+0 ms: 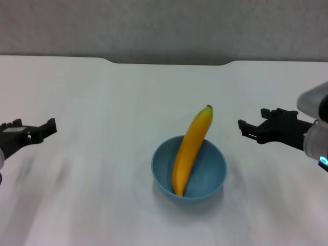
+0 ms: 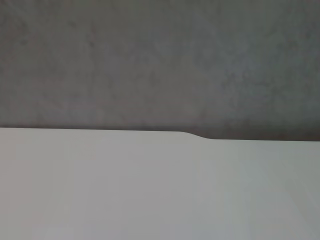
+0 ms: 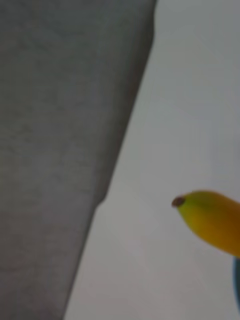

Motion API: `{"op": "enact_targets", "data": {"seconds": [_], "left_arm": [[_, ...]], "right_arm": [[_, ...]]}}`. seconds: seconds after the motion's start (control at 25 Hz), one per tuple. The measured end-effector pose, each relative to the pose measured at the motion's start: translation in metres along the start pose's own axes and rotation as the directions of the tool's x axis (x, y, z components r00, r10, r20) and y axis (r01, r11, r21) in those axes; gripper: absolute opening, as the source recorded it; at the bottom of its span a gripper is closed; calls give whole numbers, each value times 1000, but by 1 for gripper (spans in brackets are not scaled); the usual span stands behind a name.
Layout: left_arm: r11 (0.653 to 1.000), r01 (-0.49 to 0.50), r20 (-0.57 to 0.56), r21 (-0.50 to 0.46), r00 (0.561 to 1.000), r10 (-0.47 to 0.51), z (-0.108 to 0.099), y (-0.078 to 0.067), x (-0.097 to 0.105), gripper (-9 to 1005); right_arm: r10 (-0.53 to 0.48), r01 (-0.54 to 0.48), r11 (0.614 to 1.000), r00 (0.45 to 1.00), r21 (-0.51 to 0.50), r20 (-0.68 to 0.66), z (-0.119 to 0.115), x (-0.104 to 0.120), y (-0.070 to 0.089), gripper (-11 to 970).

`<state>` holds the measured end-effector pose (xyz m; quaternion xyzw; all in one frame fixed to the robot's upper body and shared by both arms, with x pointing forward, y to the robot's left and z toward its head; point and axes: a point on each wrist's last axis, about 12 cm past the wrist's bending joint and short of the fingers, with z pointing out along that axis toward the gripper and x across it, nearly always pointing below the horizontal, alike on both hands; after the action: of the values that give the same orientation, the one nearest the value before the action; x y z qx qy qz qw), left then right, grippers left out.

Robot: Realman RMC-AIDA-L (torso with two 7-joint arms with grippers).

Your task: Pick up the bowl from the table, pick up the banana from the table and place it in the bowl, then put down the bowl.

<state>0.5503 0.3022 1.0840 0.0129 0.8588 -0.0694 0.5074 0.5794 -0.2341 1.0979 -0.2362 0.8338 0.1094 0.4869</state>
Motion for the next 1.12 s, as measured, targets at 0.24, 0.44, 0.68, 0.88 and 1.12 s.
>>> {"op": "enact_targets", "data": {"seconds": [0.24, 0.44, 0.68, 0.88, 1.12], "left_arm": [[999, -32, 61, -35, 998, 34, 0, -10, 16, 895], [994, -77, 166, -75, 982, 88, -1, -24, 27, 894], [985, -117, 234, -124, 961, 144, -1, -32, 51, 894], [985, -111, 233, -129, 963, 139, 1, -30, 60, 894], [988, -85, 236, -125, 965, 113, 4, -29, 67, 894]], "right_arm": [[-60, 59, 998, 998, 35, 32, -1, 22, 5, 699], [-36, 34, 998, 998, 60, 44, 3, 31, 4, 697], [-82, 75, 987, 996, 139, 39, 3, 42, 5, 698], [-118, 103, 966, 992, 237, 50, -1, 43, 9, 698], [-230, 192, 902, 972, 388, 53, -4, 48, 21, 698]]}}
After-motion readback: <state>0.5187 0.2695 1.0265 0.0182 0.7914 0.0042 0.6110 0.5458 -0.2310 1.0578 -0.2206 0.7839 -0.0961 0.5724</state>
